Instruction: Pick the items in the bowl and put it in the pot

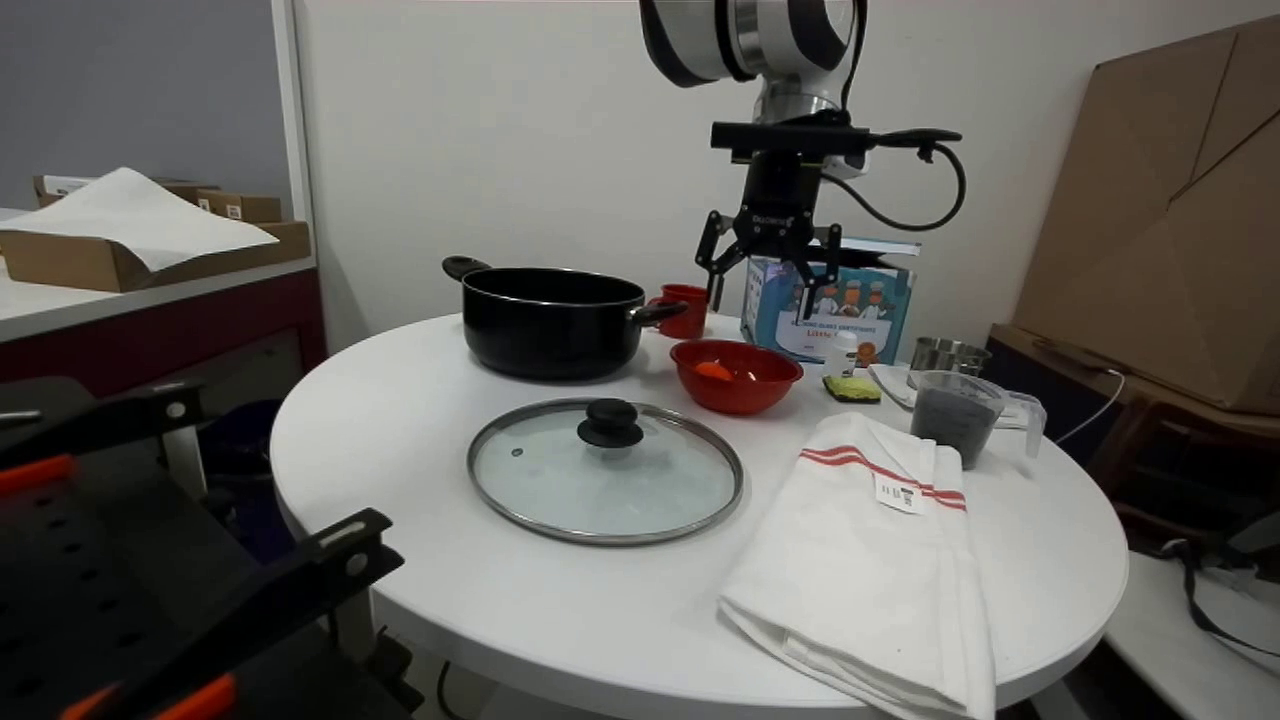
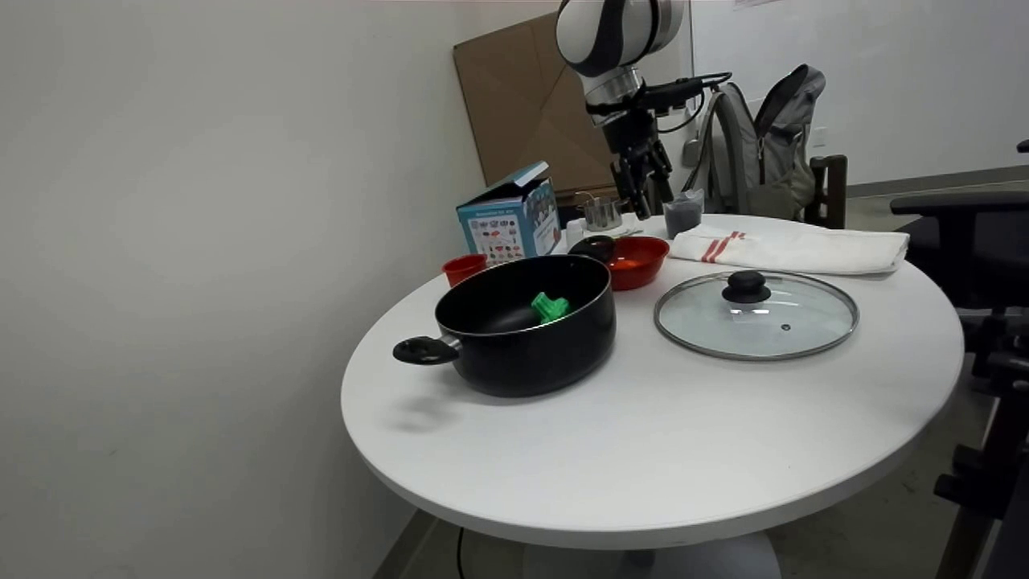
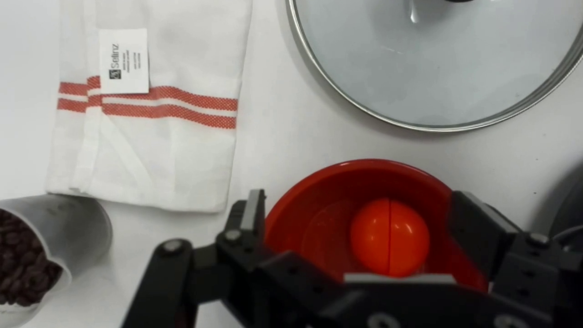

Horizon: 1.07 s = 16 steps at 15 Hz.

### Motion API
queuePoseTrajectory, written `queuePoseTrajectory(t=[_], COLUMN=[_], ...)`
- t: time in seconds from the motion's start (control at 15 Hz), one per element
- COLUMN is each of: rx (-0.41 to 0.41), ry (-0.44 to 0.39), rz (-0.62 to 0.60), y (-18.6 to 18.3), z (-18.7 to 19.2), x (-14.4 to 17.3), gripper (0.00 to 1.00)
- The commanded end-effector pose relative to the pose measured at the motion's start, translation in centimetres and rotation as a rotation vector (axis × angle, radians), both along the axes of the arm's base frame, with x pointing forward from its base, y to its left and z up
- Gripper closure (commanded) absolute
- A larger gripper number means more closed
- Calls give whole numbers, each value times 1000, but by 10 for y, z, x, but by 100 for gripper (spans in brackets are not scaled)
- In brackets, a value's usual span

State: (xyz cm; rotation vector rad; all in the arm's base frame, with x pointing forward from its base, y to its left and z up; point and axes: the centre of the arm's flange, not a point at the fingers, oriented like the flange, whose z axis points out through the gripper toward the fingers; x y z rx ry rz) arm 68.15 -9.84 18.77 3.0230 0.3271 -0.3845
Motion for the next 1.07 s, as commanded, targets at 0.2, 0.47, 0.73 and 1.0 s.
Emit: queuePoseTrajectory(t=[0.2, 0.47, 0.73, 1.0], rx=[33, 31, 38, 50], ry=[8, -2, -10, 4], rz=[4, 0, 16, 33], y=[-7, -3, 9, 22], z=[-31, -39, -41, -55], x=[25, 36, 45, 50], gripper=[0, 0, 0, 0])
